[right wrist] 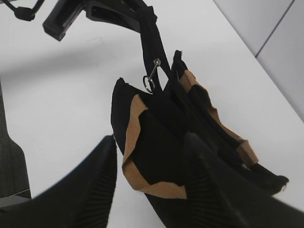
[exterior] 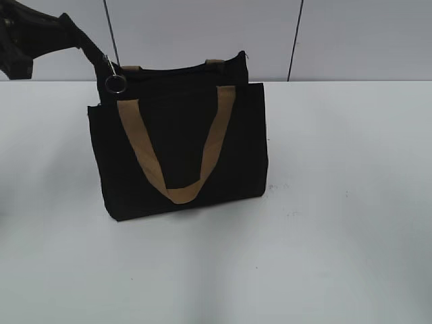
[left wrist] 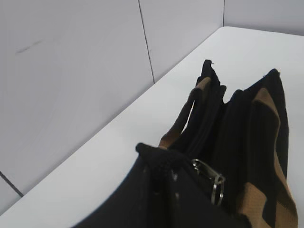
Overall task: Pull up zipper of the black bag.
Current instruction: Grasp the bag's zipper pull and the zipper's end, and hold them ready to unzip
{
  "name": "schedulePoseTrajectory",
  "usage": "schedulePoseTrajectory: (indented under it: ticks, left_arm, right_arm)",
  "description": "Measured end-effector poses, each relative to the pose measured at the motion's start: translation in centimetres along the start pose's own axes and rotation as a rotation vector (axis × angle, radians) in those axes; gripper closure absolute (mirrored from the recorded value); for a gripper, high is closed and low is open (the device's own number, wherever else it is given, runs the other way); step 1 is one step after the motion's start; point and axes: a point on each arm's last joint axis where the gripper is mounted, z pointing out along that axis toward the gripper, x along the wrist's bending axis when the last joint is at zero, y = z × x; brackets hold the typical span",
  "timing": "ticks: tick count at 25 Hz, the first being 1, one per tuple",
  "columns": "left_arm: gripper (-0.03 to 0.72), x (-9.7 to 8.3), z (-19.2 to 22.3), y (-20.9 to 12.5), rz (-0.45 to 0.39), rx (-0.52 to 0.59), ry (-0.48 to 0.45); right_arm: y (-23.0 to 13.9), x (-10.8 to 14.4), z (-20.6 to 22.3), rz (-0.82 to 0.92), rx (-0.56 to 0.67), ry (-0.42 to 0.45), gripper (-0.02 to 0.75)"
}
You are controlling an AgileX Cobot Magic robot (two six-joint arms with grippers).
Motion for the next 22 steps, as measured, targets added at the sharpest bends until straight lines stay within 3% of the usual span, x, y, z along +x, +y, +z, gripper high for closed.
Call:
schedulePoseTrajectory:
  ticks: [9,16,22]
  left_arm:
    - [0.664,0.0,0.0,0.5,-0.054,-0.054,-0.003]
    - [0.664,0.0,0.0,0.5,-0.066,-0.063,0.003]
    - [0.664,0.0,0.0,0.5,-0.066,-0.063,0.004]
  right_arm:
    - [0.6,-3.5,5.7,-0.055,0.024,0.091,0.400]
    - [-0.3,-2.8,10.2,-0.100,0.019,0.185,0.401]
    - [-1.1,-3.1,13.2,-0.085,0.016,0.157,0.401]
